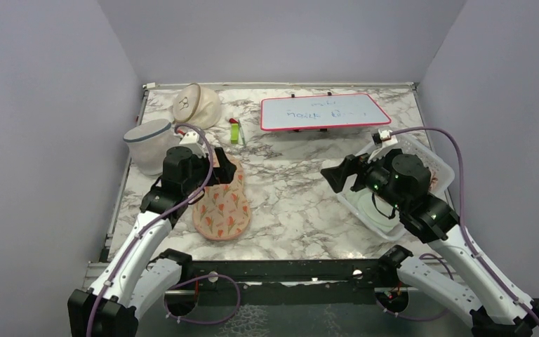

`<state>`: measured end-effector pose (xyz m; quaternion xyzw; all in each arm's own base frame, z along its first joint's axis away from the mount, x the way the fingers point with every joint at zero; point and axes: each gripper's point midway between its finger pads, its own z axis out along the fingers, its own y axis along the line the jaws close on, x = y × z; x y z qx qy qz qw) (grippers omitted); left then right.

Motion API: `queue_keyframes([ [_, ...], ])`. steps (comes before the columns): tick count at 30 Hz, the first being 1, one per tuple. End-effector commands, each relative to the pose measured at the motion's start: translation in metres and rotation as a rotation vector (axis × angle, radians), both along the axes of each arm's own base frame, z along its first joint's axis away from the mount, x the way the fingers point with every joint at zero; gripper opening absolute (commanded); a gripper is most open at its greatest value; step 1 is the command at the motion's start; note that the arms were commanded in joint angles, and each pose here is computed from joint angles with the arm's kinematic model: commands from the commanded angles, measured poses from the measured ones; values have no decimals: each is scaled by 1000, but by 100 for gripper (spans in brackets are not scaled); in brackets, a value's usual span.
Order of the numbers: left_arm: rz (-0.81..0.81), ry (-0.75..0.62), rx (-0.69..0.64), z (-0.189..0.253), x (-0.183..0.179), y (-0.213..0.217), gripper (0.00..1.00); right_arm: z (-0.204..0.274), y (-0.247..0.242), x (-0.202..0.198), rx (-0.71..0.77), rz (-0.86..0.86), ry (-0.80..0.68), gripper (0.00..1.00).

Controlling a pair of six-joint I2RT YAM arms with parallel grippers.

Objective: Unzip the laundry bag and remove the bra
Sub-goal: Adjust the laundry bag at the center of the board.

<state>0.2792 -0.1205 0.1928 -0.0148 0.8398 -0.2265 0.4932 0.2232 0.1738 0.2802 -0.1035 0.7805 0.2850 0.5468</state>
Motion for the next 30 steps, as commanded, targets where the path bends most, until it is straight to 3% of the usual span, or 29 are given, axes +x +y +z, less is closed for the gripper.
queue_keyframes([
  [1, -10, 166, 52, -43, -20, -4, 99, -17, 20, -13, 26, 113, 64, 100],
  [9, 205, 340, 37, -83, -29, 11, 99, -49, 49, -22, 67, 258, 147, 100],
  [15, 300, 381, -66, -101, -46, 16, 99, -64, 62, -24, 68, 321, 194, 100],
  [24, -24, 428, -293, -102, -62, -56, 99, -74, 71, -23, 92, 344, 226, 100],
  [30, -164, 381, -343, -87, -65, -109, 99, -82, 69, -24, 94, 333, 248, 100],
])
